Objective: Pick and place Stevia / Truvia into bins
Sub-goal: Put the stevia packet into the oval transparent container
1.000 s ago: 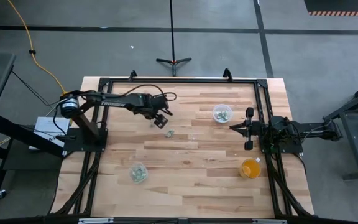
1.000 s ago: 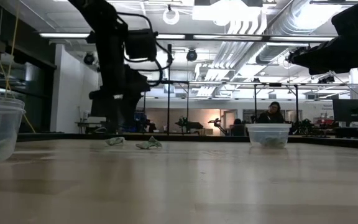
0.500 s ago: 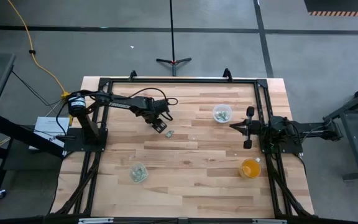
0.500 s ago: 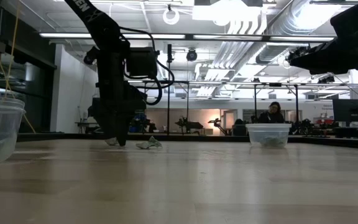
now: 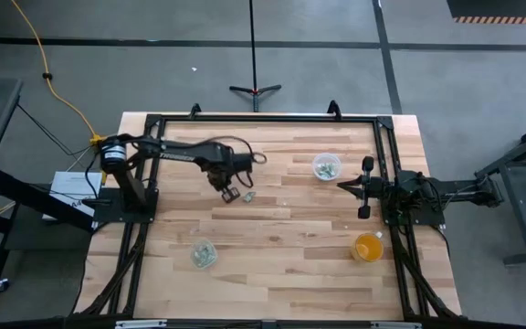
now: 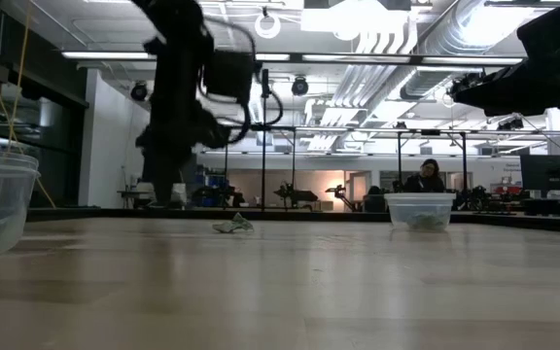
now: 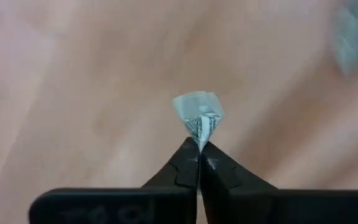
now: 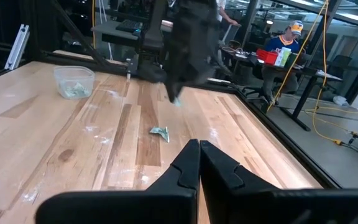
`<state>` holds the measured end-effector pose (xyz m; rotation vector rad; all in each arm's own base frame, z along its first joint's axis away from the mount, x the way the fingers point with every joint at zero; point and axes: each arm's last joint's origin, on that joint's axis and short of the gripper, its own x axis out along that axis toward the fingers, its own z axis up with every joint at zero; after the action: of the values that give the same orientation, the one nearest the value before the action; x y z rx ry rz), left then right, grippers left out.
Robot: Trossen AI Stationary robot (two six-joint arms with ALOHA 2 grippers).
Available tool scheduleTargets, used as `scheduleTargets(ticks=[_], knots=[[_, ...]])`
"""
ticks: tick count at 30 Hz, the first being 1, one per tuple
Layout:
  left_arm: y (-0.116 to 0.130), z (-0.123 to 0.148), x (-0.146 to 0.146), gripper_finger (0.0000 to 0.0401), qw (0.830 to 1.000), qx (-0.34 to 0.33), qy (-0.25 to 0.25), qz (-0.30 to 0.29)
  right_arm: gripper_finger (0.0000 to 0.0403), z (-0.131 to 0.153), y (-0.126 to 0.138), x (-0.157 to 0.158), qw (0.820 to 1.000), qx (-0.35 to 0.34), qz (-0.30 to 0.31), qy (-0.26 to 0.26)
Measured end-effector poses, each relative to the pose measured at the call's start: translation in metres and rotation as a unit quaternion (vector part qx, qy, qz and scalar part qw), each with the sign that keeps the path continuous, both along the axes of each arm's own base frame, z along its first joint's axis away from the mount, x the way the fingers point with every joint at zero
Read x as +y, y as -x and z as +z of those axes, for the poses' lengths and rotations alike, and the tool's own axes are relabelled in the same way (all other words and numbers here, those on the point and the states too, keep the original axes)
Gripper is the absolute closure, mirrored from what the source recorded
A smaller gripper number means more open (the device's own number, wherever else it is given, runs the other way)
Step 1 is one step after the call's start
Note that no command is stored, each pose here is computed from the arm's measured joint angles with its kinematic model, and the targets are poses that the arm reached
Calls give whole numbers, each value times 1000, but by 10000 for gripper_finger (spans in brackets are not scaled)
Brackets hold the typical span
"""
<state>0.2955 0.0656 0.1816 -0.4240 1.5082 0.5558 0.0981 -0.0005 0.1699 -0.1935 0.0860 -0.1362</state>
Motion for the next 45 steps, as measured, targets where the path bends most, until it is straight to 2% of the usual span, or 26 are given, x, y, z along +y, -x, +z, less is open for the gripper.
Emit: scheduleTargets(ticks=[3, 7, 11, 14, 18, 21, 24, 28, 31, 33, 35, 37, 42, 45], knots=[[-7, 18, -28, 379, 999, 13, 24, -35, 399, 0, 0, 0, 1000, 0, 0, 0], [-11, 36, -74, 378, 997, 20, 71, -35, 401, 0, 0, 0, 1000, -3, -1, -16], [-5, 49, -126, 355, 995, 43, 82, -31, 400, 0, 0, 0, 1000, -3, -1, -22], [3, 54, -162, 358, 994, 47, 93, -32, 396, 0, 0, 0, 1000, -3, -1, -21], [10, 54, -192, 379, 995, 29, 93, -31, 398, 0, 0, 0, 1000, -2, 0, -11], [12, 54, -201, 379, 995, 23, 92, 3, 401, 0, 0, 0, 1000, -2, 0, -11], [17, 55, -203, 352, 995, 40, 83, 23, 401, 0, 0, 0, 1000, -2, 0, -11], [21, 55, -201, 266, 995, 58, 75, 32, 399, 0, 0, 0, 1000, -2, 2, -12], [19, 55, -201, 209, 997, 46, 63, 26, 401, 0, 0, 0, 1000, -1, 6, -13], [18, 55, -197, 179, 999, 35, 39, 4, 402, 0, 0, 0, 1000, -1, 6, -13], [14, 55, -191, 152, 1000, 5, -18, -17, 400, 0, 0, 0, 1000, -2, 7, -13], [5, 55, -178, 129, 997, -32, -71, -19, 397, 0, 0, 0, 1000, -3, 7, -12], [-29, 45, -129, 93, 989, -121, -78, -39, 398, 0, 0, 0, 1000, -4, 6, -12], [-41, 36, -96, 83, 985, -145, -76, -47, 401, 0, 0, 0, 1000, -3, 7, -13]])
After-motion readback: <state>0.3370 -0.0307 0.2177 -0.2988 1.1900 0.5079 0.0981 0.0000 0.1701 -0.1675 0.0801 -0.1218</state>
